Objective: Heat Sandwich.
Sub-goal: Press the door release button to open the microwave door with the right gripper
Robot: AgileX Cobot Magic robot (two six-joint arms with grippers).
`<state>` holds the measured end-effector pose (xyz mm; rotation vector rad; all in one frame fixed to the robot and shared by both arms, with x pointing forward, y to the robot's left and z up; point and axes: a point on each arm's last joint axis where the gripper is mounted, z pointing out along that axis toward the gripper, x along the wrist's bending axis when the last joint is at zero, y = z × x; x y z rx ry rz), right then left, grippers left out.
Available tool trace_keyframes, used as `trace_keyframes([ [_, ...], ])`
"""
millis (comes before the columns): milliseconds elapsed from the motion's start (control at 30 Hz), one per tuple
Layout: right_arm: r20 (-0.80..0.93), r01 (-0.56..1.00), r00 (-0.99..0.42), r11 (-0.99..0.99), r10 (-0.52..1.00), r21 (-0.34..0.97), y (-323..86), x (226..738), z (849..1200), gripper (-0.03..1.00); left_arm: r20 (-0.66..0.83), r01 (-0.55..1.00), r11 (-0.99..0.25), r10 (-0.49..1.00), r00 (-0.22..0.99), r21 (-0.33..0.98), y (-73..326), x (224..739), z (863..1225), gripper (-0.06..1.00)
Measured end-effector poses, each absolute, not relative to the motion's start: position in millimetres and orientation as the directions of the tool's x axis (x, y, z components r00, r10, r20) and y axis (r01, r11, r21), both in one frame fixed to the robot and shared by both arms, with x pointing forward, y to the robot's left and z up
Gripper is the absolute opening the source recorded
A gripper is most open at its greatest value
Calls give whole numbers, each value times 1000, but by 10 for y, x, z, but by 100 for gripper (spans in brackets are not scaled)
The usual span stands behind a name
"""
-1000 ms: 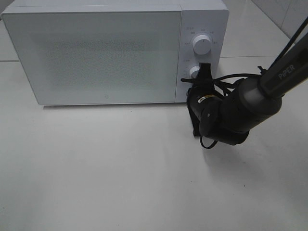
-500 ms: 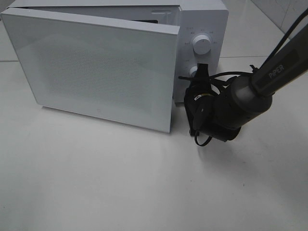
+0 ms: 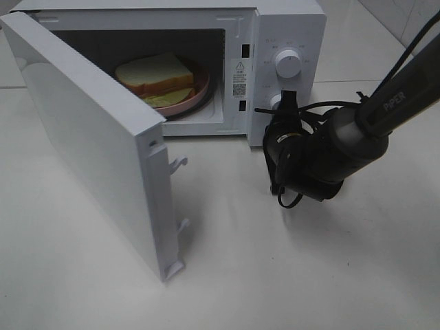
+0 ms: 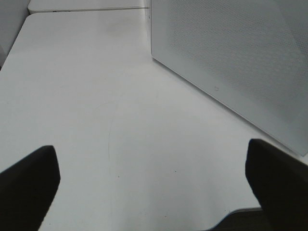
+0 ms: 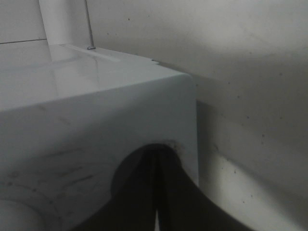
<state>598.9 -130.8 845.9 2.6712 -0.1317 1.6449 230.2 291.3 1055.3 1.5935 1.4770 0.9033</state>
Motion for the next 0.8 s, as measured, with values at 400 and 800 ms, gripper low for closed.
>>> trace_keyframes([
  [400, 871, -41, 486, -998, -66, -53, -1358, 5967, 8546, 0, -2, 452, -33, 997, 77, 891, 2913, 2302, 10553, 97],
  [800, 887, -27, 460, -999, -47, -39, -1368, 5834, 8622, 0, -2, 452, -33, 997, 77, 891, 2913, 2302, 10553, 97],
])
